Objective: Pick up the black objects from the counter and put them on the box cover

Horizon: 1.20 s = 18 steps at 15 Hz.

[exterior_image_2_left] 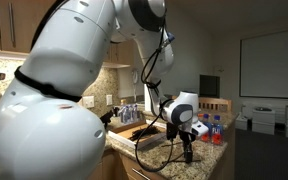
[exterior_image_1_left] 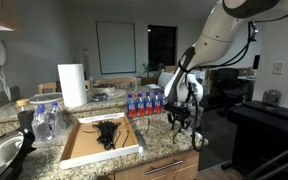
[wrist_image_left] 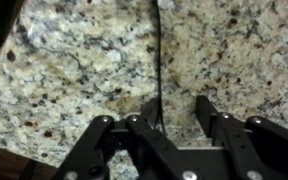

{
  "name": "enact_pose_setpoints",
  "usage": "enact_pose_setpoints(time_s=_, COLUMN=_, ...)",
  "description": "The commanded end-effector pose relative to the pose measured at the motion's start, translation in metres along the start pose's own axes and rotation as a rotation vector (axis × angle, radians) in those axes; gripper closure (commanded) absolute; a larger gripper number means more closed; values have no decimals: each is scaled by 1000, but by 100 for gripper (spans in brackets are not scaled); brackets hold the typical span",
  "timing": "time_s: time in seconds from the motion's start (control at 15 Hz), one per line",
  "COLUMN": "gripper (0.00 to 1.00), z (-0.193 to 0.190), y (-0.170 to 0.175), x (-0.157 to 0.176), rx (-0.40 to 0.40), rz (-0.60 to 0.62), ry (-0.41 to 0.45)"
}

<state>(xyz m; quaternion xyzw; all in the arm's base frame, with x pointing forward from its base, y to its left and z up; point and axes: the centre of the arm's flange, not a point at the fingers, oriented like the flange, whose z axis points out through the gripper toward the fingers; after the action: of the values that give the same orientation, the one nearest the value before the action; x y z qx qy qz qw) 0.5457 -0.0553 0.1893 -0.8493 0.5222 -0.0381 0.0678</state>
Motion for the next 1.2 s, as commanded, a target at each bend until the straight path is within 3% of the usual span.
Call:
enact_pose_setpoints(time_s=0.0, gripper=85, z=6, y=5, x=1, rx=52, rz=-28, ry=11)
enact_pose_setpoints(time_s=0.2, gripper=99, z=5, y=4, x=0, rx=75, rz=-35, ry=10)
enact_pose_setpoints(time_s=1.13, gripper=99, z=-47, y=-17, x=-7, rx=271, rz=-144, ry=50)
